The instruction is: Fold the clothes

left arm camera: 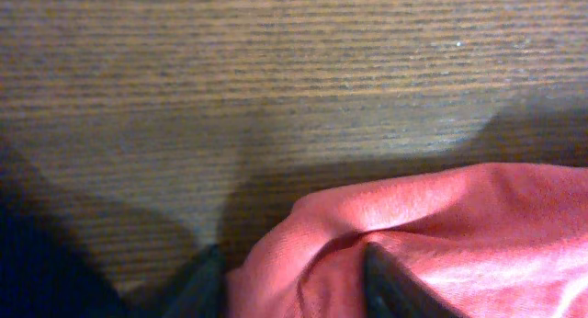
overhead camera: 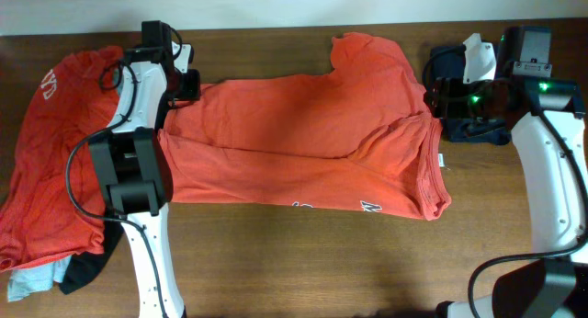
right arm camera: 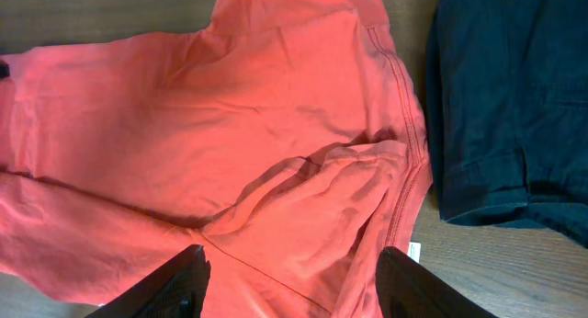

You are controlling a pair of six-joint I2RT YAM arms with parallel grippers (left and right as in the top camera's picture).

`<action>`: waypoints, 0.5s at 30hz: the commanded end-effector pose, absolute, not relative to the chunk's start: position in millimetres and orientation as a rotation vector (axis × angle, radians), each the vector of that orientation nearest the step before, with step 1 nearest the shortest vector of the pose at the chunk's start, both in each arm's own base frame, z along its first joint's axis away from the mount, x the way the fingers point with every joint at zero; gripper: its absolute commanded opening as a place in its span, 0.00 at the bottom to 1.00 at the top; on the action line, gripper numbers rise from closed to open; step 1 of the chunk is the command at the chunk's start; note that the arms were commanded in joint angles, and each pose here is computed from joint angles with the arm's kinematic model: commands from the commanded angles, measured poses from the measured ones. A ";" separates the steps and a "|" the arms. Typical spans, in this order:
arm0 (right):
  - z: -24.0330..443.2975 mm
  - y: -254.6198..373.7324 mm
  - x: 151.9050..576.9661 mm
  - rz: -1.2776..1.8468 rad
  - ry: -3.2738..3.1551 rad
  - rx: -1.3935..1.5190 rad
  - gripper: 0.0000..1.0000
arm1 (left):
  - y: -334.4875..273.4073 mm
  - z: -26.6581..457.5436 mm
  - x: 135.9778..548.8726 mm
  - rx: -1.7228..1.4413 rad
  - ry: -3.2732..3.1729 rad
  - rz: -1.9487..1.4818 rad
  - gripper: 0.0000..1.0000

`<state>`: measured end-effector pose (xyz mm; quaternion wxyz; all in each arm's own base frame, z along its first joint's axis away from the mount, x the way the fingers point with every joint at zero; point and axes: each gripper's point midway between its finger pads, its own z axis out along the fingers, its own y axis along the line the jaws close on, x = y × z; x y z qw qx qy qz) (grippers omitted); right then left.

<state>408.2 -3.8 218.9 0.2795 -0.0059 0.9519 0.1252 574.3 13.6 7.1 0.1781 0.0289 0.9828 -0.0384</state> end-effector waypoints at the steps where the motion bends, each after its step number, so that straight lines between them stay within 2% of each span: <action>1: 223.2 0.5 409.7 0.344 2.541 -0.043 0.63 | 7.1 -15.1 570.8 0.111 2.816 -0.119 0.27; 4: 223.2 0.5 409.7 0.344 2.541 -0.043 0.63 | 7.5 -14.0 573.5 0.111 2.805 -0.117 0.18; 9: 223.2 0.5 409.7 0.343 2.541 -0.044 0.64 | 7.6 -5.0 579.6 0.112 2.782 -0.113 0.08; 15: 223.0 0.4 410.0 0.343 2.541 -0.044 0.64 | 8.5 43.5 598.0 0.115 2.706 -0.102 0.02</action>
